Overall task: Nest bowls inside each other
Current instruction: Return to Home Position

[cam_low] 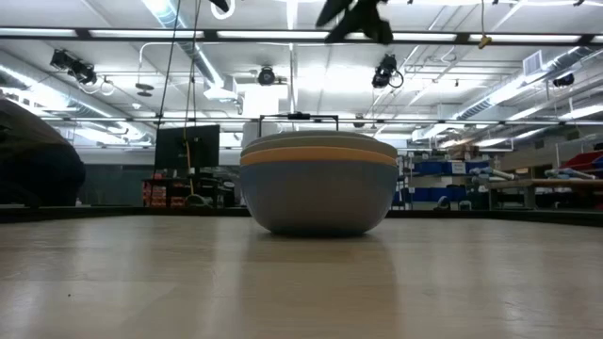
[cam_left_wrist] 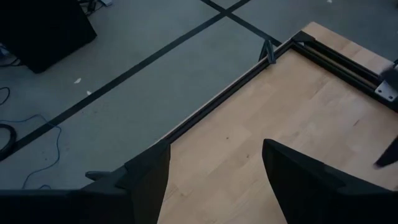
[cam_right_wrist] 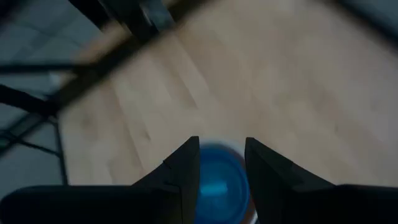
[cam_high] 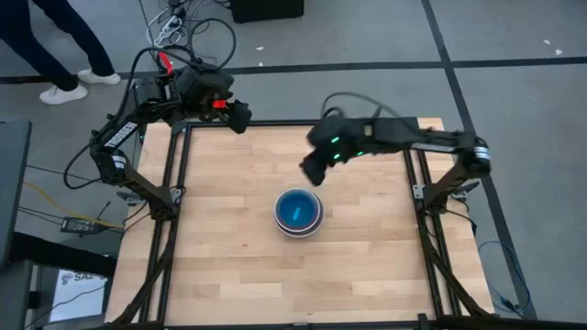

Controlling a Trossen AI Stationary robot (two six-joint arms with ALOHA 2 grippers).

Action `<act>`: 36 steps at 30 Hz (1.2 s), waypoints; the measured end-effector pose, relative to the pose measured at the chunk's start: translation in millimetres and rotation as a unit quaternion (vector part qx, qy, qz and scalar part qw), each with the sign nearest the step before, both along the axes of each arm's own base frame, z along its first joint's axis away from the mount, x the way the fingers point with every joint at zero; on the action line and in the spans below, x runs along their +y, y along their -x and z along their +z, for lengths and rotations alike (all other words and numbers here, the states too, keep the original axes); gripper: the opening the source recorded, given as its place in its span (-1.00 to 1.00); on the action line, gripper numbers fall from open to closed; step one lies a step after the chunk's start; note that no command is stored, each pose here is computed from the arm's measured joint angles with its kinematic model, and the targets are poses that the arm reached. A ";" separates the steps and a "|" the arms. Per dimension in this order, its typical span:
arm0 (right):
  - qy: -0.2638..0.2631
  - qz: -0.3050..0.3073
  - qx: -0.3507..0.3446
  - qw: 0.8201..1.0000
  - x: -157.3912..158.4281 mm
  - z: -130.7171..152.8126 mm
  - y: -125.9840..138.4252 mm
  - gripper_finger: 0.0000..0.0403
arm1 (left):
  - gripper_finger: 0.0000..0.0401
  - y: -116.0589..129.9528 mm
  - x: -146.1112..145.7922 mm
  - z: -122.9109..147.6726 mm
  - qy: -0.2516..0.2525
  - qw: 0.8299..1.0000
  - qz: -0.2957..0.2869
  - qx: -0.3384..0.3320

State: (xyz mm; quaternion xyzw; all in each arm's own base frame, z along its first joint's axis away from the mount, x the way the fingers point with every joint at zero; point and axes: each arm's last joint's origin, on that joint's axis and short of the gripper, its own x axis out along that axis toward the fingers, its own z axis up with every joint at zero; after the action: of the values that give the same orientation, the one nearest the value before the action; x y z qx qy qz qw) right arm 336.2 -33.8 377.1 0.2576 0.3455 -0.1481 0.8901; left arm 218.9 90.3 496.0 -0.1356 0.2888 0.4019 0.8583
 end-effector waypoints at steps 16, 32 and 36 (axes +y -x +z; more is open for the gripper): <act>0.174 0.073 -0.424 0.886 4.3 158.4 164.5 -0.42 | 0.32 0.5 -9.3 15.1 0.015 0.991 -0.104 -0.080; 0.226 0.129 -0.522 0.813 27.3 181.6 280.4 -0.43 | 0.32 169.7 -79.3 118.3 -0.216 0.811 -0.311 -0.445; 0.220 0.129 -0.508 0.823 33.3 175.0 300.1 -0.43 | 0.32 196.0 -87.4 109.7 -0.197 0.824 -0.305 -0.436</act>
State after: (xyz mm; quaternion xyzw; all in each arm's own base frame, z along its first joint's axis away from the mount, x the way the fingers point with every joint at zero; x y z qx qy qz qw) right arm 36.1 -0.5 552.2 0.0472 -0.1669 0.0476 0.9837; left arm 22.9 2.8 605.8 -0.0296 -0.1745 0.0675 0.9819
